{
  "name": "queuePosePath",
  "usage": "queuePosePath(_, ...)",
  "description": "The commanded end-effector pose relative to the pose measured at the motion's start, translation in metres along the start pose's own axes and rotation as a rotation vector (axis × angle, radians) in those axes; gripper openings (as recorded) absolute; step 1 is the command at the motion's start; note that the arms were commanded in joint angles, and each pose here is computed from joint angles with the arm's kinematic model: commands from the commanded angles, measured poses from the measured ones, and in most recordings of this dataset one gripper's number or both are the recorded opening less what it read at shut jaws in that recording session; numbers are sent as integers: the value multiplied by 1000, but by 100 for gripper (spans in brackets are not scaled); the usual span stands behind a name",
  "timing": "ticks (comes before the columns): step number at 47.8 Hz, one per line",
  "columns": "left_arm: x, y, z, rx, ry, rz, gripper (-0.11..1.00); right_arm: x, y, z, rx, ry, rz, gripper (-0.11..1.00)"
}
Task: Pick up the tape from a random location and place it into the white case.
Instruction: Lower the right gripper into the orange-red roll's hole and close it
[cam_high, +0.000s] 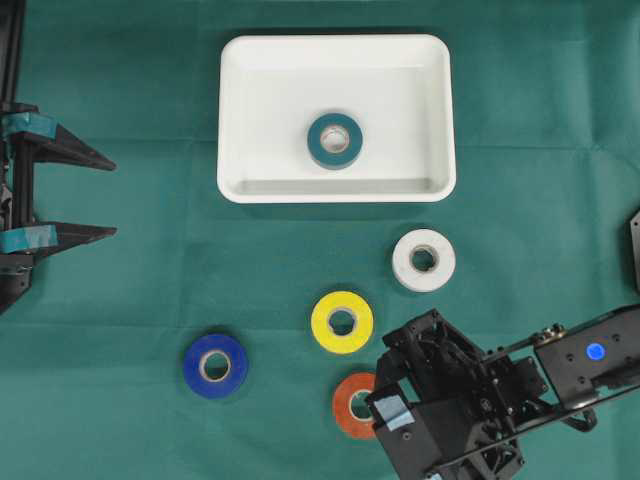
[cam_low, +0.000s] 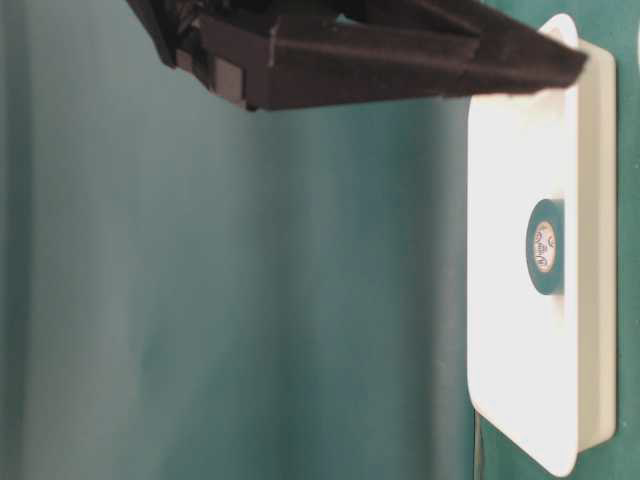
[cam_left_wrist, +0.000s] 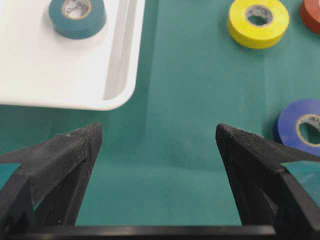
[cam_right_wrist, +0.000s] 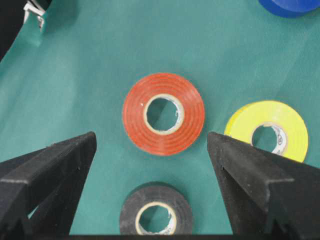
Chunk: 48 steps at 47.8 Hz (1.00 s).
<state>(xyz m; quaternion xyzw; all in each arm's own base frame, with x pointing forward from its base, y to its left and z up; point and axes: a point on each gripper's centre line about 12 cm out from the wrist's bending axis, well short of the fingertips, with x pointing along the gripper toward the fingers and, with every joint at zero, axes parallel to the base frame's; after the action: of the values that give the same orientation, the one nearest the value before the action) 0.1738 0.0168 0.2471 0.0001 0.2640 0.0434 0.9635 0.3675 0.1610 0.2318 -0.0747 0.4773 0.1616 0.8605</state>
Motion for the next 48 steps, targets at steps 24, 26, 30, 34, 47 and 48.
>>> queuePosePath(24, -1, 0, 5, -3, -14, 0, 97, -10, 2, 12, 0, -44, 4, 90)
queuePosePath(26, -1, 0, 5, -3, -14, 0, 97, -10, 2, 12, 1, -44, 4, 90)
queuePosePath(30, -1, 0, 5, -3, -14, 0, 97, -10, 2, 12, 1, -46, 4, 90)
queuePosePath(34, -1, 0, 5, -3, -12, 0, 97, -10, 2, 12, 3, -47, 4, 90)
queuePosePath(47, -1, 0, 5, -3, -12, 0, 97, -6, 2, 11, 3, -61, 6, 90)
queuePosePath(48, -1, 0, 5, -3, -12, 0, 97, -5, 2, 11, 3, -61, 6, 90)
